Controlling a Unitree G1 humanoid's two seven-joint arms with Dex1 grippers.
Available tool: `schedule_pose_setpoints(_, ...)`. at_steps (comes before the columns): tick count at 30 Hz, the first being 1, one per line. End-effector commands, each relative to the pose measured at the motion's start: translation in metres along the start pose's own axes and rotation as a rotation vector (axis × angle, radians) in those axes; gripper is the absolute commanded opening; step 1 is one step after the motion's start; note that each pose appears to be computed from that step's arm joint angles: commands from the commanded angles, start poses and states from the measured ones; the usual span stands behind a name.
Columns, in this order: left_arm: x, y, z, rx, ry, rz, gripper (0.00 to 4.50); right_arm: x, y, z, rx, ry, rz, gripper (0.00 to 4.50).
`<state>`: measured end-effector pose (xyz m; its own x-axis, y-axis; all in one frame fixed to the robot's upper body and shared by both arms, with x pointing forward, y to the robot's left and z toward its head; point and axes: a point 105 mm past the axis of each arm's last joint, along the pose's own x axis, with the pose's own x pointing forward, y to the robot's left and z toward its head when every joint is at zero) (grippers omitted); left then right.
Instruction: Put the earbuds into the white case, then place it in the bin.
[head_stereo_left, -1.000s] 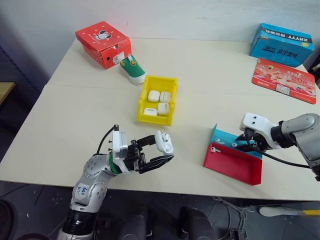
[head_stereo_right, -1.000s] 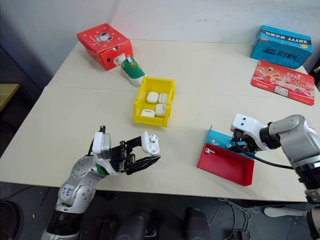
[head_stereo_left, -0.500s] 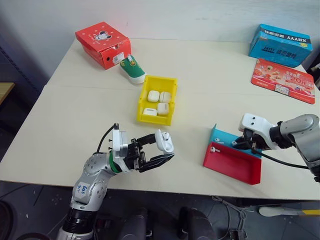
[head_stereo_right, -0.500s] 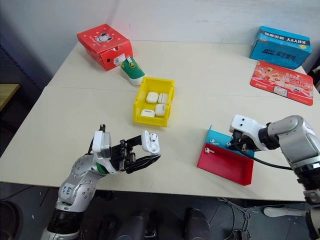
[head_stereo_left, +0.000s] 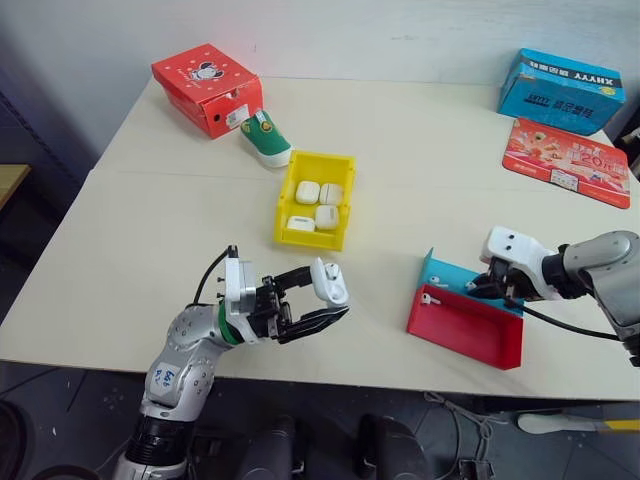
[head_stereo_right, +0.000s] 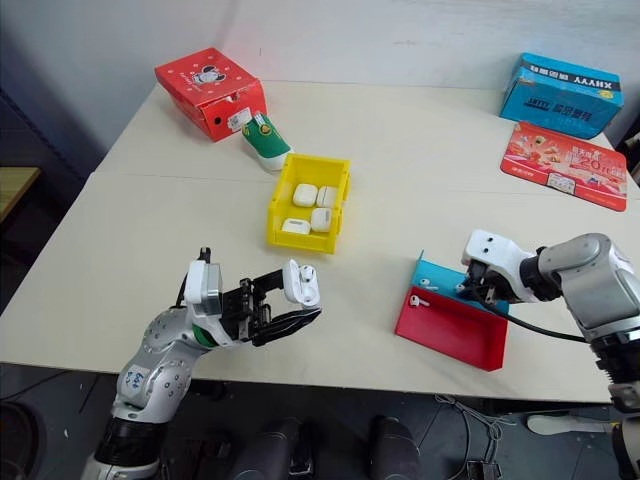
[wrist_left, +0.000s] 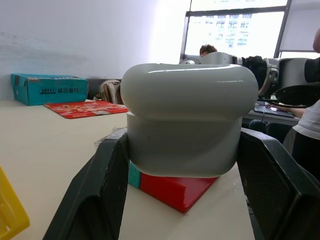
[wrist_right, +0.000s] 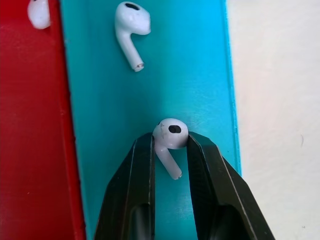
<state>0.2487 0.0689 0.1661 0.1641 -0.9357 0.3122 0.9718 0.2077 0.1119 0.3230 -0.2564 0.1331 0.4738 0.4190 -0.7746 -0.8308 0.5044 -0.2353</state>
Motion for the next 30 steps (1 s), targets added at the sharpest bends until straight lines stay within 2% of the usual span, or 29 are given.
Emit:
schedule_pose_setpoints(1, 0.002, 0.0, 0.007, 0.03, -0.011, -0.037, 2.79, -0.018, -0.009, 0.015, 0.017, -0.116, -0.035, 0.49)
schedule_pose_setpoints(3, 0.004, 0.003, 0.011, 0.042, -0.017, -0.05, 2.79, -0.03, -0.008, 0.033, 0.023, -0.267, -0.012, 0.49)
schedule_pose_setpoints(5, 0.006, 0.008, 0.017, 0.056, -0.04, -0.049, 2.79, -0.047, -0.002, 0.057, 0.046, -0.479, 0.034, 0.49)
schedule_pose_setpoints(11, 0.016, 0.02, 0.022, 0.065, -0.061, -0.048, 2.79, -0.067, 0.053, 0.122, 0.089, -0.996, 0.247, 0.49)
schedule_pose_setpoints(13, 0.019, 0.023, 0.022, 0.078, -0.051, -0.048, 2.79, -0.066, 0.073, 0.143, 0.145, -1.109, 0.314, 0.49)
schedule_pose_setpoints(16, 0.023, 0.027, 0.025, 0.087, -0.057, -0.044, 2.79, -0.065, 0.099, 0.161, 0.176, -1.171, 0.408, 0.49)
schedule_pose_setpoints(20, 0.027, 0.029, 0.029, 0.082, -0.071, -0.043, 2.79, -0.06, 0.118, 0.173, 0.203, -1.183, 0.482, 0.49)
schedule_pose_setpoints(30, 0.032, 0.027, 0.028, 0.098, -0.083, -0.025, 2.79, -0.048, 0.129, 0.184, 0.196, -1.178, 0.517, 0.49)
